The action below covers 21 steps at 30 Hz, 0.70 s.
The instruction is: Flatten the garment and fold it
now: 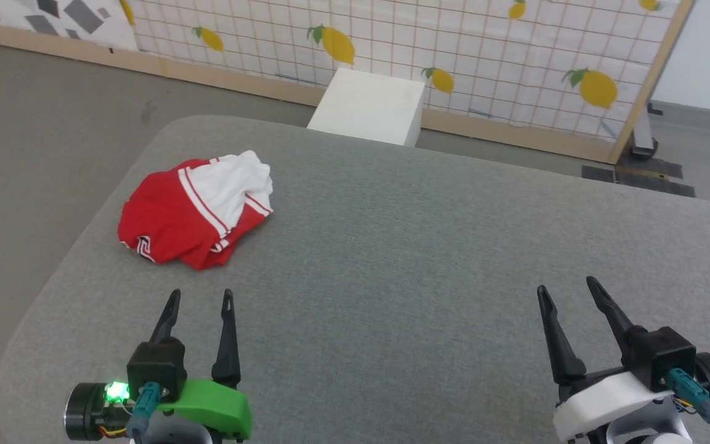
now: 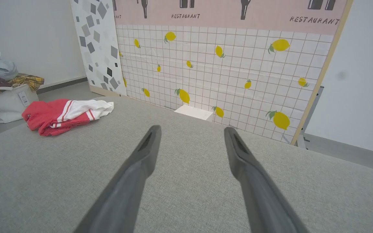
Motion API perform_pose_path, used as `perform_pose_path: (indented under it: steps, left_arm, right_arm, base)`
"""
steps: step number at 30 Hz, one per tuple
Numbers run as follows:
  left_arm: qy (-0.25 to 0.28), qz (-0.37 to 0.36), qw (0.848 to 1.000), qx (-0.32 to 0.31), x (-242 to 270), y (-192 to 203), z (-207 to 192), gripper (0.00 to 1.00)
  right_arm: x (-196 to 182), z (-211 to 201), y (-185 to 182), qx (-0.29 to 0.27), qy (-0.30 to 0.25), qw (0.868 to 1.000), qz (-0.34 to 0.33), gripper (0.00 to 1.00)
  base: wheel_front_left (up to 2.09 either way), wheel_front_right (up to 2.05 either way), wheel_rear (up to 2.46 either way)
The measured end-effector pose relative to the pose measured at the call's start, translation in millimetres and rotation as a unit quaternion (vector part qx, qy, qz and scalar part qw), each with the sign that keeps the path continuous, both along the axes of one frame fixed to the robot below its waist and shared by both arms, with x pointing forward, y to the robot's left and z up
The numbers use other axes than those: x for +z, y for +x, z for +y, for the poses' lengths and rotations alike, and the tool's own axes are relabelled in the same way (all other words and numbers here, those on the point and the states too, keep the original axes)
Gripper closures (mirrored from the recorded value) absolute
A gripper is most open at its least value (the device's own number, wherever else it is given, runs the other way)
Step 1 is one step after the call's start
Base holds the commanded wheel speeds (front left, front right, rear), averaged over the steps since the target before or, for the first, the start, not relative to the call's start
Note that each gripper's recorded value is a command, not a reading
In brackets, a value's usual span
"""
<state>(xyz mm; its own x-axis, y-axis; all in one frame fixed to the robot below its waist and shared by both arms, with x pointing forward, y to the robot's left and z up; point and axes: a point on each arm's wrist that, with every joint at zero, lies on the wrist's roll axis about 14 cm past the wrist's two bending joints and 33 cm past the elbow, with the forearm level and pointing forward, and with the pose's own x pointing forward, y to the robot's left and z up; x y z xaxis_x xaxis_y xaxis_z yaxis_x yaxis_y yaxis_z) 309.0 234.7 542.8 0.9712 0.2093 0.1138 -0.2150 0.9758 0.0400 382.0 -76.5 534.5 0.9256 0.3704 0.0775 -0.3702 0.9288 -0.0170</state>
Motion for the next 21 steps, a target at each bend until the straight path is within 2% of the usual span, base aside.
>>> perform_pose_path:
  steps: [21]
  left_arm:
    - [0.007, -0.028, 0.998, 0.056, 8.6, -35.1, 25.2, 0.00]
  right_arm:
    - [8.6, 44.0, -2.3, 0.065, 0.016, 0.998, -0.019, 0.00]
  base:
    - [0.00, 0.00, 0.00]
